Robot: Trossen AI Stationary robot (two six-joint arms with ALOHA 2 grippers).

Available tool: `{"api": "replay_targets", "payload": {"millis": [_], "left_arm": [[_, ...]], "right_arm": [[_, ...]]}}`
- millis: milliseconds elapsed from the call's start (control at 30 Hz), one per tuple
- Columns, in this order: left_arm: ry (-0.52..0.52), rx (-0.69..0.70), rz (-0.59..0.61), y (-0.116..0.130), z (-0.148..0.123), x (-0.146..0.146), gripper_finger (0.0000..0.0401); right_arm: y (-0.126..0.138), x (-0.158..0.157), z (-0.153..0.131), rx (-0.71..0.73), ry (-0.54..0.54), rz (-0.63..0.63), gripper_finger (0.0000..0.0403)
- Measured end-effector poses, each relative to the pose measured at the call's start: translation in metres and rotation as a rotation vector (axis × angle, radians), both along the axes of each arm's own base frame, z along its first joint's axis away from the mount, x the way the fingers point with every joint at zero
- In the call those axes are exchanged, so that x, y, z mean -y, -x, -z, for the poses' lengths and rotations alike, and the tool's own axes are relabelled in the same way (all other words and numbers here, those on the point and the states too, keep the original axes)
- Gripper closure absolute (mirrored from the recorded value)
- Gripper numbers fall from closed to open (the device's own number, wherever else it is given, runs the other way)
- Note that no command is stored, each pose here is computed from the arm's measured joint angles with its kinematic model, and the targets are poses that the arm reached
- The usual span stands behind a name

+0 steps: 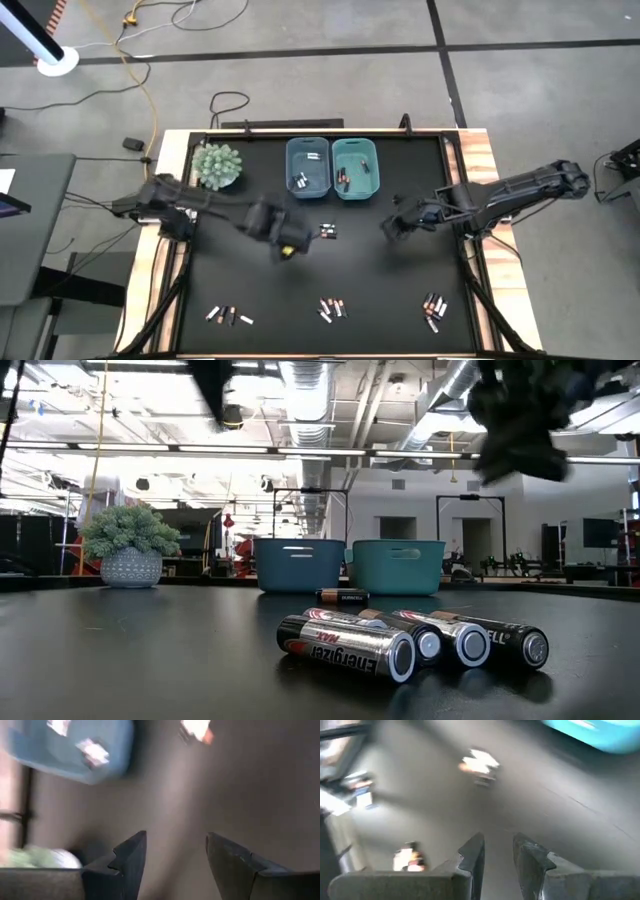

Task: Sort batteries
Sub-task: Put the silver battery into the blue bin

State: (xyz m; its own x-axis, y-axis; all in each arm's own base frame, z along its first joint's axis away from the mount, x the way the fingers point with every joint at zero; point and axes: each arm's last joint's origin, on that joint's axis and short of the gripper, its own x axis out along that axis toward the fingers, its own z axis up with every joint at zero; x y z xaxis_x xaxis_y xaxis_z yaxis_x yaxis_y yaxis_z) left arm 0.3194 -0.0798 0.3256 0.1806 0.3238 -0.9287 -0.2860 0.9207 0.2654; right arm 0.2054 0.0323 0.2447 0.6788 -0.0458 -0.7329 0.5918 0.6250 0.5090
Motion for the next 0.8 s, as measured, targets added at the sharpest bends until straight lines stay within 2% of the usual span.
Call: {"api": "replay_targets", "payload": {"millis": [200, 267, 433, 533, 633, 800], "left_arm": [[0.109, 0.058, -0.103, 0.062, 0.033, 0.020, 0.0205], [0.165, 0.102, -0.147, 0.086, 0.040, 0.024, 0.0205], [0.311, 0.200, -0.237, 0.139, 0.056, 0.028, 0.0205], [0.382, 0.167, -0.312, 0.163, 0.067, 0.029, 0.0205], [0.426, 0.124, -0.360, 0.179, 0.077, 0.035, 0.0205], [0.431, 0.023, -0.394, 0.190, 0.092, 0.051, 0.0205]], "right_arm": [[-0.041, -0.035, -0.002, 0.286, 0.204, -0.323, 0.0284], [-0.055, -0.047, 0.003, 0.287, 0.252, -0.392, 0.0284], [-0.088, -0.077, 0.012, 0.127, 0.278, -0.486, 0.0284], [-0.105, -0.093, 0.015, -0.018, 0.275, -0.510, 0.0284], [-0.119, -0.105, 0.015, -0.159, 0.247, -0.484, 0.0284], [-0.128, -0.119, 0.017, -0.355, 0.186, -0.372, 0.0284]]}}
